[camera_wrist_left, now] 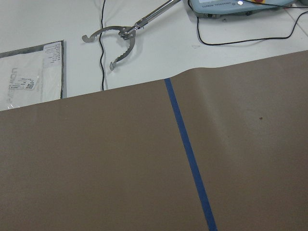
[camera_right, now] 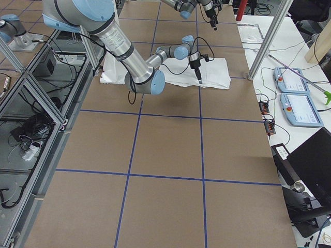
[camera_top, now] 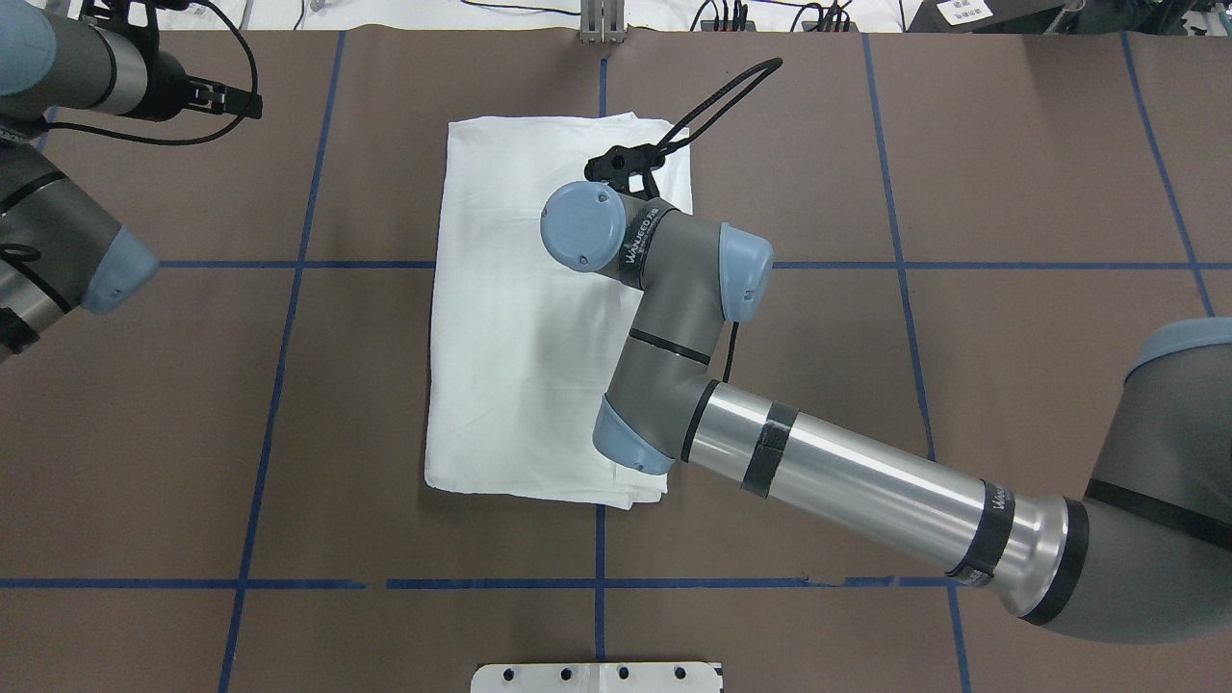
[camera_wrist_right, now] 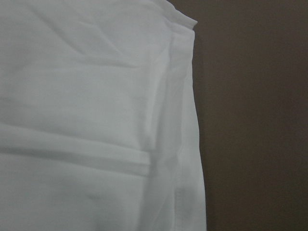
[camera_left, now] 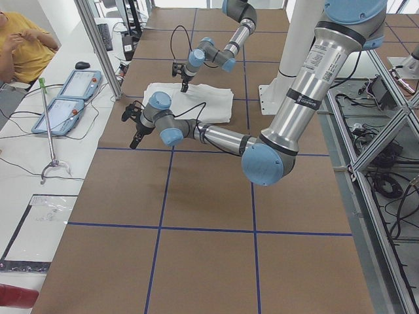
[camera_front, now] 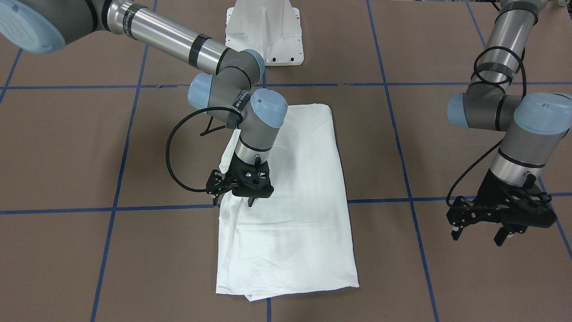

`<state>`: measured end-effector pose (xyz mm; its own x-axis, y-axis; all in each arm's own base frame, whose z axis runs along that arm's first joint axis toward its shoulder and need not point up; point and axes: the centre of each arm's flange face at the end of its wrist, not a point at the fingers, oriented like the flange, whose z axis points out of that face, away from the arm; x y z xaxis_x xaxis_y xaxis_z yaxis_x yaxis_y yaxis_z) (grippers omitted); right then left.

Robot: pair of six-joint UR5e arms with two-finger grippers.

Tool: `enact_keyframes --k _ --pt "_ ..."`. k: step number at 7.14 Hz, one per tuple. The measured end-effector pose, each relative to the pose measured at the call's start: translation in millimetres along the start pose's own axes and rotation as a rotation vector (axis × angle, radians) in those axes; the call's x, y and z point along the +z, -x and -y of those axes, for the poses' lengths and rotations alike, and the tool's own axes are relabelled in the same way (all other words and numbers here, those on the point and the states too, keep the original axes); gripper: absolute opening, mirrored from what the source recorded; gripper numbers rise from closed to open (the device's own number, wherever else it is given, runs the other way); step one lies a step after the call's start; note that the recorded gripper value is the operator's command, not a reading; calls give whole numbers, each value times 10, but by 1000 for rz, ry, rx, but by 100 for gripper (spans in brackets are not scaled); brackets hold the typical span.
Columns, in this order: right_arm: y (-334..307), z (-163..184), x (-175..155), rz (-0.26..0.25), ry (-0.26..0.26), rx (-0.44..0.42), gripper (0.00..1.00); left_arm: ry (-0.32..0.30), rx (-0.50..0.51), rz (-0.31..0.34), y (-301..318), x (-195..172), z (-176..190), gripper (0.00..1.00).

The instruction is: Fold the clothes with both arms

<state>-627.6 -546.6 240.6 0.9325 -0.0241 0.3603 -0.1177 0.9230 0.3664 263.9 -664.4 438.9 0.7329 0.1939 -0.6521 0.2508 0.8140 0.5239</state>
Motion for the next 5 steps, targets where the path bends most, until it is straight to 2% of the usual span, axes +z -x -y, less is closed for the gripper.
enact_keyframes --k 3,5 --pt "-291 -148 161 -42 7 -58 100 3 2 -1 -17 15 -18 100" --pt "-742 -270 301 -63 -1 -128 100 4 2 -2 -26 20 -25 100"
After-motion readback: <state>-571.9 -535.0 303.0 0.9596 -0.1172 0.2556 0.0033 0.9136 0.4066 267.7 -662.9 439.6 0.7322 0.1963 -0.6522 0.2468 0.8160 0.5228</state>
